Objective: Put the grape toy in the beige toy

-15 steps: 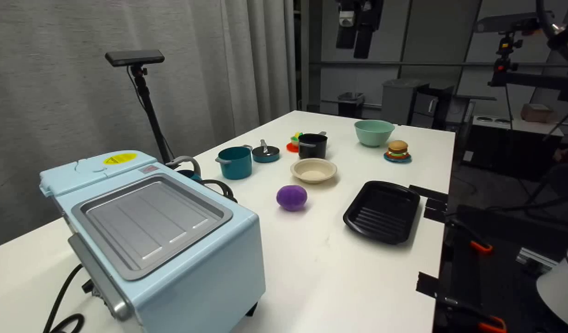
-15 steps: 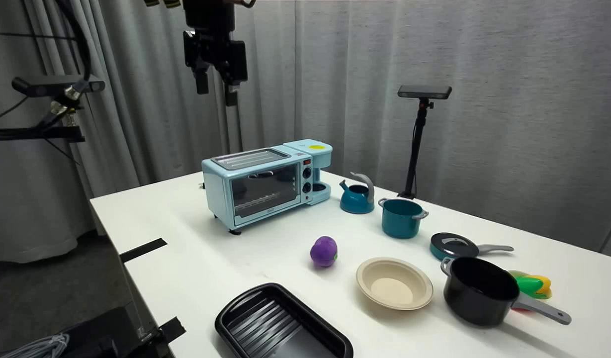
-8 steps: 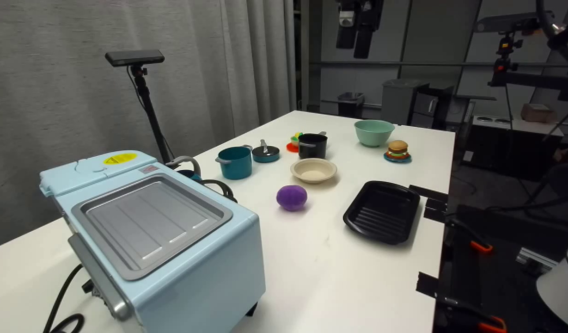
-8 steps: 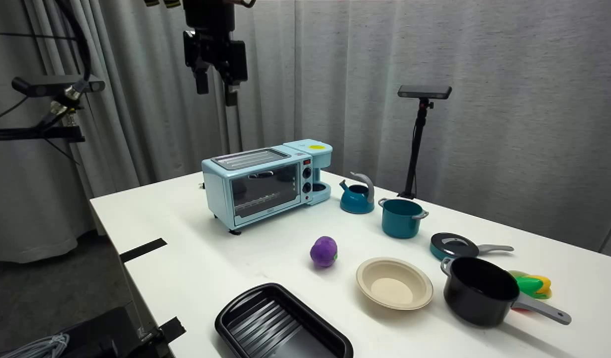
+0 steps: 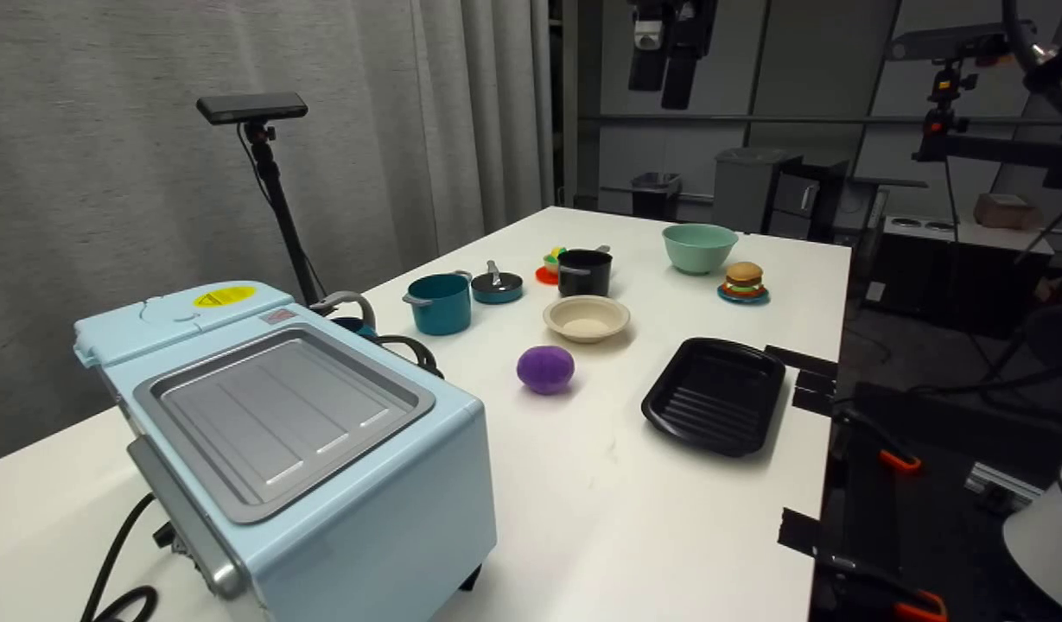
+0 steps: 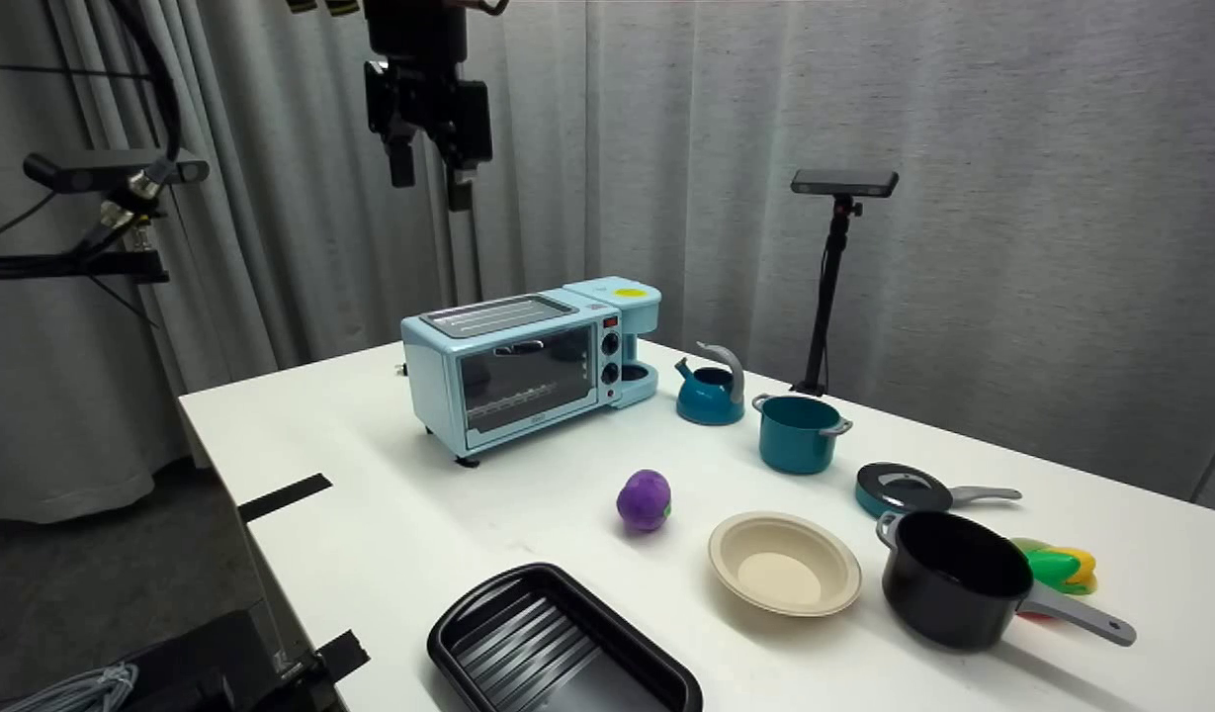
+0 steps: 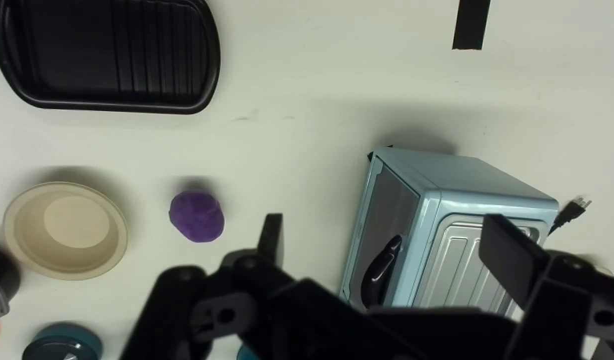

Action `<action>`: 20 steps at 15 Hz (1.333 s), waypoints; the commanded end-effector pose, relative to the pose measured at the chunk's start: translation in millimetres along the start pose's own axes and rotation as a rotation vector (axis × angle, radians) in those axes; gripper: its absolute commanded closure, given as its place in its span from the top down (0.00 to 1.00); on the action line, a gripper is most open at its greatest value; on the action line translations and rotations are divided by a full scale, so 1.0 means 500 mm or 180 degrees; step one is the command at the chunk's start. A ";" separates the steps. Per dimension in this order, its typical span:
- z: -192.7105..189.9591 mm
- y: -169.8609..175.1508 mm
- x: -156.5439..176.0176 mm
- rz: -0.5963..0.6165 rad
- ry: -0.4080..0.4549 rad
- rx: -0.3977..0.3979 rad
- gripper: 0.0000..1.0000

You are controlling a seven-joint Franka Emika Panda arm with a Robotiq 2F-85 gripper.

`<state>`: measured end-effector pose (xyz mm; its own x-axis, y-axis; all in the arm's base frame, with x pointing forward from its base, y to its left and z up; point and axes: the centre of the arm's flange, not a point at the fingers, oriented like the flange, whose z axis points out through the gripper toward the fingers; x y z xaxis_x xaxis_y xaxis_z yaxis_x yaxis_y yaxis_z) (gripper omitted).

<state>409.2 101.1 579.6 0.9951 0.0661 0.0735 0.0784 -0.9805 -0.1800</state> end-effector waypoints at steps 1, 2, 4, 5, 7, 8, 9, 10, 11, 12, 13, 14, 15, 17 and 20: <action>0.000 0.000 0.000 0.0000 0.0000 0.0000 1.00; 0.000 0.000 0.000 0.0000 0.0000 0.0000 1.00; 0.003 0.006 0.009 0.0004 0.0051 -0.0026 1.00; 0.003 0.010 0.017 0.0024 0.0049 -0.0028 1.00; 0.009 0.026 0.041 0.0070 0.0048 -0.0074 1.00; 0.013 0.035 0.055 0.0096 0.0051 -0.0091 1.00; 0.018 0.045 0.069 0.0122 0.0054 -0.0106 1.00; 0.024 0.057 0.085 0.0142 0.0058 -0.0131 1.00; 0.034 0.073 0.101 0.0181 0.0050 -0.0151 1.00; 0.046 0.095 0.120 0.0226 0.0044 -0.0177 1.00; 0.057 0.113 0.134 0.0267 0.0053 -0.0217 1.00; 0.069 0.135 0.150 0.0297 0.0052 -0.0241 1.00; 0.082 0.155 0.165 0.0330 0.0057 -0.0262 1.00; 0.117 0.203 0.193 0.0325 0.0106 -0.0319 1.00; 0.181 0.272 0.223 0.0295 0.0121 -0.0388 1.00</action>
<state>507.8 15.1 498.3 0.9948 -0.0535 0.0863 -0.0455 -0.9947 -0.0925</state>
